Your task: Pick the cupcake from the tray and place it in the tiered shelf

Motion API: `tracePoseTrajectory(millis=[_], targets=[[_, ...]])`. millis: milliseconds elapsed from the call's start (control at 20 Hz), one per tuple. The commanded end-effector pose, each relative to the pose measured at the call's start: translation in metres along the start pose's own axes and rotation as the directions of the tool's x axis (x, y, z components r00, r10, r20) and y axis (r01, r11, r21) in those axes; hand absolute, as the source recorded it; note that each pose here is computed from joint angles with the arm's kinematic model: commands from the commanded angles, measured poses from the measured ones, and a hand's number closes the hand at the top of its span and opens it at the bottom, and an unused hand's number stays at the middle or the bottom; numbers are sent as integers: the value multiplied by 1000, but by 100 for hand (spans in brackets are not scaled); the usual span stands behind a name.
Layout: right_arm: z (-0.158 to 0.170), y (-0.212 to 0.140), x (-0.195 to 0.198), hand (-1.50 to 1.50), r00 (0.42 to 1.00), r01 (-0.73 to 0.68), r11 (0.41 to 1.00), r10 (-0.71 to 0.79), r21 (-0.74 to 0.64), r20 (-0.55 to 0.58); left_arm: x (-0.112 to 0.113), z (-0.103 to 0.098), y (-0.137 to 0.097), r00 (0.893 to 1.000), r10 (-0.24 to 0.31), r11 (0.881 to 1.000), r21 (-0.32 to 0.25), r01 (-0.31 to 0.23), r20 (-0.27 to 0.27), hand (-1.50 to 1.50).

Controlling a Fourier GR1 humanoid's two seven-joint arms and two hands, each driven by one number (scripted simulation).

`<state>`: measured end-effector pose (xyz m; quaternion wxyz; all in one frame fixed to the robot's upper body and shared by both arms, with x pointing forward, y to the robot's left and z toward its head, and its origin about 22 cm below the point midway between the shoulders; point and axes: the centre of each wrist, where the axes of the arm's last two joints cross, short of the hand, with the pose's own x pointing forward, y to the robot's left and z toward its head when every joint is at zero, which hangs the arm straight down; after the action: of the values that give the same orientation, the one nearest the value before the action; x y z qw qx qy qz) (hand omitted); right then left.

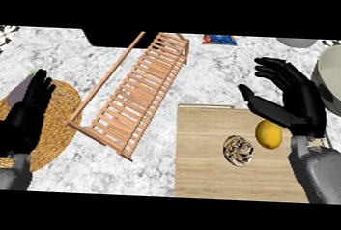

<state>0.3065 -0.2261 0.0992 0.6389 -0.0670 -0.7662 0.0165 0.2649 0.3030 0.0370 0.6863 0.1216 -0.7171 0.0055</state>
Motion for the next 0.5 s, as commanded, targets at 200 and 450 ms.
tracePoseTrajectory(millis=[200,450], targets=[[51,-26,25,-150,996,82,977,-89,196,26,28,12,-34,999,34,999,13,-34,8,0],[50,-41,58,-150,965,-237,880,261,412,-4,18,17,-40,999,26,999,21,-26,-23,0]])
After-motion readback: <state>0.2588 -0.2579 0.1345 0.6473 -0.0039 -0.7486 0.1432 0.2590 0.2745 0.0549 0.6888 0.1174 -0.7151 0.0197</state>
